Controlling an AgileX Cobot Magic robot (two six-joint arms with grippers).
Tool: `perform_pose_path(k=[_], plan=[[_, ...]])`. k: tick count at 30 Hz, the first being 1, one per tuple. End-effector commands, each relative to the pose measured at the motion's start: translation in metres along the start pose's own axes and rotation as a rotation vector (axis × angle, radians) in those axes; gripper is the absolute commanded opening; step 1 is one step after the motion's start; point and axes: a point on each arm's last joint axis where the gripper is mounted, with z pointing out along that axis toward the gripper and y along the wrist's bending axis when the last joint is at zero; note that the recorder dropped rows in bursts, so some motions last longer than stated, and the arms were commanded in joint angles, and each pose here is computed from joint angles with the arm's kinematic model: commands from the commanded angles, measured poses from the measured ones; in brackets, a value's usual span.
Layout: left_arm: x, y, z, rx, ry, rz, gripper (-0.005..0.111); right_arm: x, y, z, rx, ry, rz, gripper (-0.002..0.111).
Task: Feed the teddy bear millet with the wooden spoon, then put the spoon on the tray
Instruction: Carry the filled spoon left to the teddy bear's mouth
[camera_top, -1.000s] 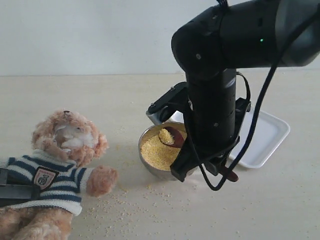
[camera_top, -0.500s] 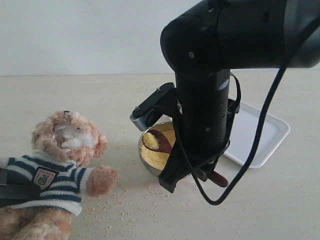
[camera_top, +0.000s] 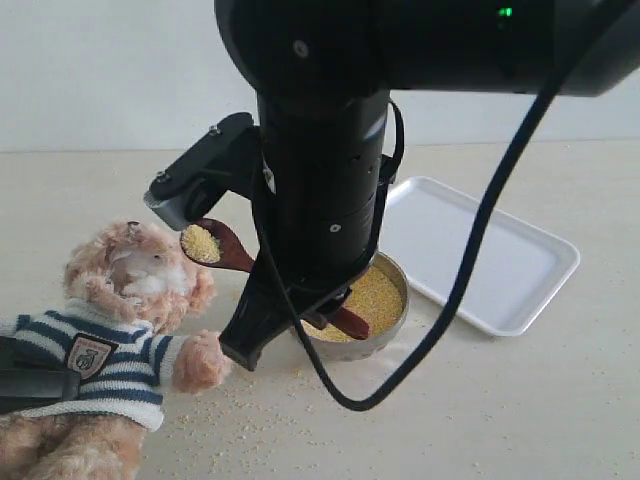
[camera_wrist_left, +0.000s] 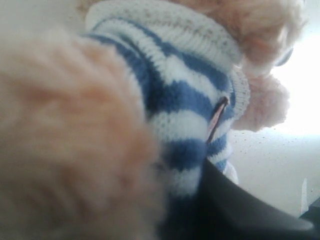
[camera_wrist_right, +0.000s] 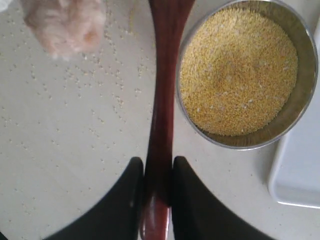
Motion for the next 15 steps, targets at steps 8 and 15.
perform_pose_path(k=[8, 15], plan=[[0.0, -0.002, -0.001, 0.011, -0.011, -0.007, 0.005, -0.014, 0.029, -0.011, 0.016, -0.05, -0.124, 0.0], [0.0, -0.002, -0.001, 0.011, -0.011, -0.007, 0.005, -0.032, 0.039, -0.007, 0.069, -0.071, -0.176, 0.0]])
